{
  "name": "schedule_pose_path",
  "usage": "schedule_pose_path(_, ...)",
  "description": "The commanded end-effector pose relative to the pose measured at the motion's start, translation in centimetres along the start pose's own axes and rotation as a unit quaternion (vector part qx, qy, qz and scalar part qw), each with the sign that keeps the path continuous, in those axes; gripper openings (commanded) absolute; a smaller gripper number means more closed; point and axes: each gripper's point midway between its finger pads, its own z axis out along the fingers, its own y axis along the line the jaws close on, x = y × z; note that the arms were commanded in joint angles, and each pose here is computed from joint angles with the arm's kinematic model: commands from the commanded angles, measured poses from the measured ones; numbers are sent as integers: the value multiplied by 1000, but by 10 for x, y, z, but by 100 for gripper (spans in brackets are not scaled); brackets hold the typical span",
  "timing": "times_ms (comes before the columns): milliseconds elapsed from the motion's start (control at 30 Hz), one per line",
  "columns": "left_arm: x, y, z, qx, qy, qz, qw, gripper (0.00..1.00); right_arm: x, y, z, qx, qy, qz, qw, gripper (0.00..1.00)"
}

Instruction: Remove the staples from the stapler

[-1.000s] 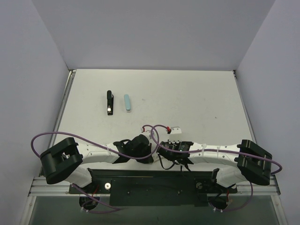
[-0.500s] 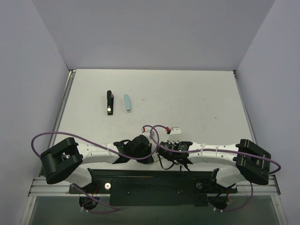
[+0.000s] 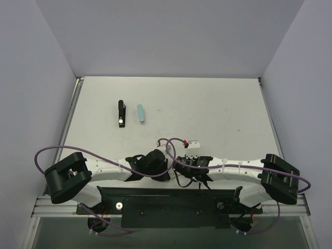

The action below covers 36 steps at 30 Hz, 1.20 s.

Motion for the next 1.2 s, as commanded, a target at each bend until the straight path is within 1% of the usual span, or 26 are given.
schedule_pose_path(0, 8, 5, 0, -8, 6, 3, 1000, 0, -13, 7, -5, -2, -14, 6, 1000, 0)
schedule_pose_path(333, 8, 6, 0, -9, 5, 9, 1000, 0, -15, 15, -6, -8, -10, -6, 1000, 0)
schedule_pose_path(767, 9, 9, 0, -15, 3, 14, 1000, 0, 8, 9, -7, -11, 13, -32, 999, 0)
schedule_pose_path(1167, 9, 9, -3, -13, 1, 24, 1000, 0, 19, 10, -7, -1, 16, -65, 998, 0)
